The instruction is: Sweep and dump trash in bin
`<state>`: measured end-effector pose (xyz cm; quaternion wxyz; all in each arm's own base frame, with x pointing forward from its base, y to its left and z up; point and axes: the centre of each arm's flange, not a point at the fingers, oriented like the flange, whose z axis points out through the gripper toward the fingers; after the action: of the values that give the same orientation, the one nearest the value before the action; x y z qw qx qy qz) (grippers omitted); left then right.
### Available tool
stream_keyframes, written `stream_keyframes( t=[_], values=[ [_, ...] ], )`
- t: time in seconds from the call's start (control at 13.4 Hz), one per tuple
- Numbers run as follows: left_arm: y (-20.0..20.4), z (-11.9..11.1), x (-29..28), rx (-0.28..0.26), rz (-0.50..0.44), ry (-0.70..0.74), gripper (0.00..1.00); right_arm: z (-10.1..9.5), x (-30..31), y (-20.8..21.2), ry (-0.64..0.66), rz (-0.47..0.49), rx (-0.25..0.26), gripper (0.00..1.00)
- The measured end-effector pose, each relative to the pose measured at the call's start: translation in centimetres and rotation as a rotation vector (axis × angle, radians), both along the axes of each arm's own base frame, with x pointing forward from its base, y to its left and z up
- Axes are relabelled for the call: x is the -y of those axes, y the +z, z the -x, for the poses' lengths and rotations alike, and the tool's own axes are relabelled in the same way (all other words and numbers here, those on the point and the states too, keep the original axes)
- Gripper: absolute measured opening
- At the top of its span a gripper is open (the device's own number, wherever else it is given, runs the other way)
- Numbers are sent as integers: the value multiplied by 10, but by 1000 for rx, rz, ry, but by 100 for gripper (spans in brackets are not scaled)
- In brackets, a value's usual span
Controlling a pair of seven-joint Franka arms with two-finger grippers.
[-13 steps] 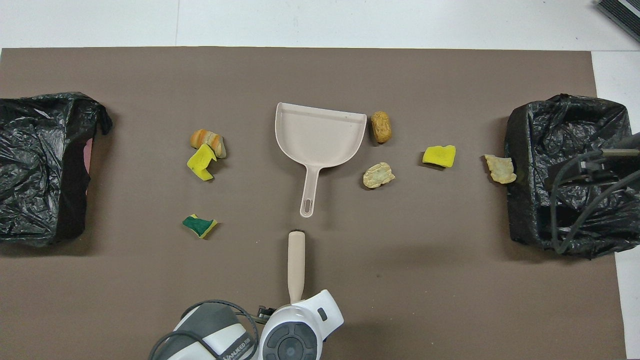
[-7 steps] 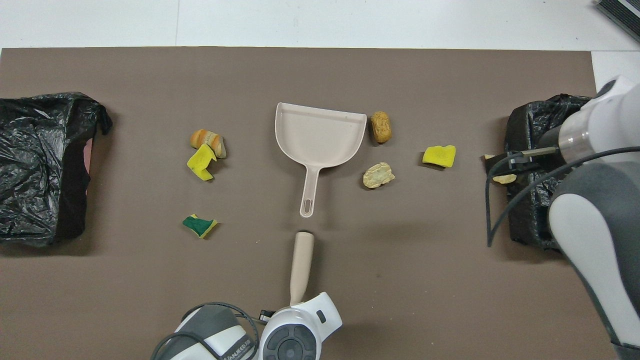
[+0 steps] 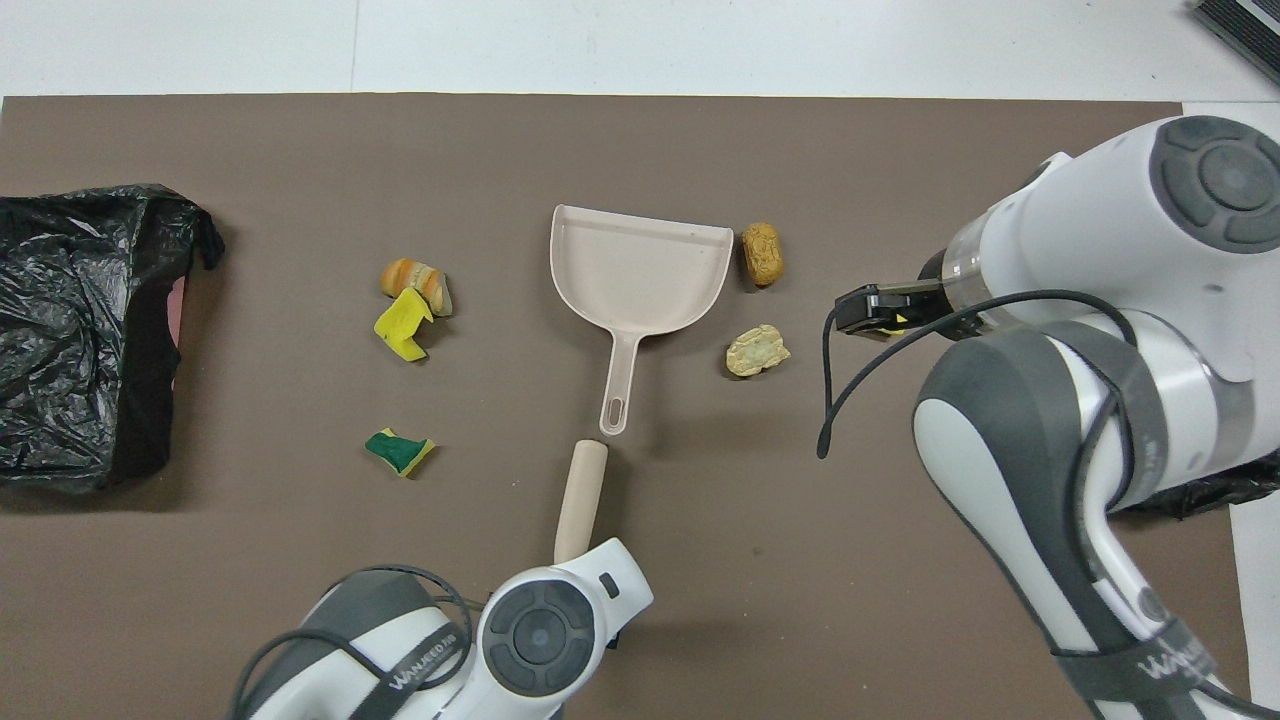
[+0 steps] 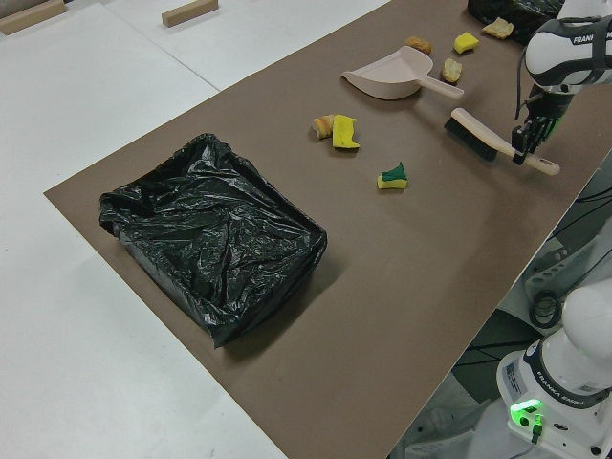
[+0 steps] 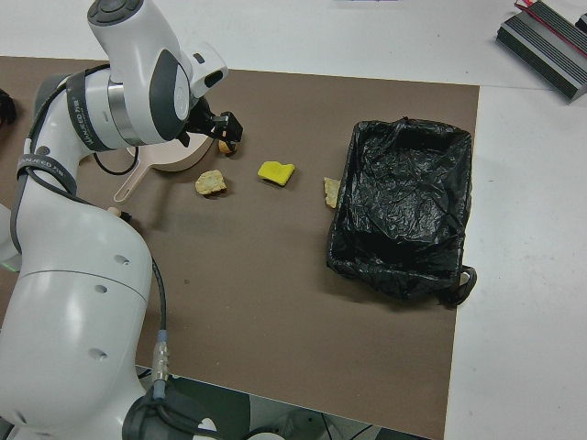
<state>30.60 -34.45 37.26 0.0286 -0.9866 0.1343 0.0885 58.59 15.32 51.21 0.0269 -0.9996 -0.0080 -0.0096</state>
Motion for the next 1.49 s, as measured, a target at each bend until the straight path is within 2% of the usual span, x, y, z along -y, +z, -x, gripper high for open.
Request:
stream_keyframes(
  t=[0.07,0.22,0.52,0.75,0.97,1.2,1.49],
  values=[
    [11,-14,-12,-2,2,22,27,-3,-8,-9,-4,-16,-6,100],
    [34,-38,-42,7,3,63,27,-7,-43,-27,-8,-29,12,96],
    [80,-88,-113,83,-43,90,27,-1,-132,-53,-57,19,70,88],
    [79,-127,-171,104,-21,100,27,0,-183,-82,-85,51,74,84],
    [69,-165,-232,125,1,125,27,4,-223,-120,-88,83,106,81],
    [67,-189,-258,122,10,130,27,10,-244,-142,-87,82,110,81],
    [52,-197,-261,96,5,137,27,16,-254,-145,-69,75,116,76]
  ],
)
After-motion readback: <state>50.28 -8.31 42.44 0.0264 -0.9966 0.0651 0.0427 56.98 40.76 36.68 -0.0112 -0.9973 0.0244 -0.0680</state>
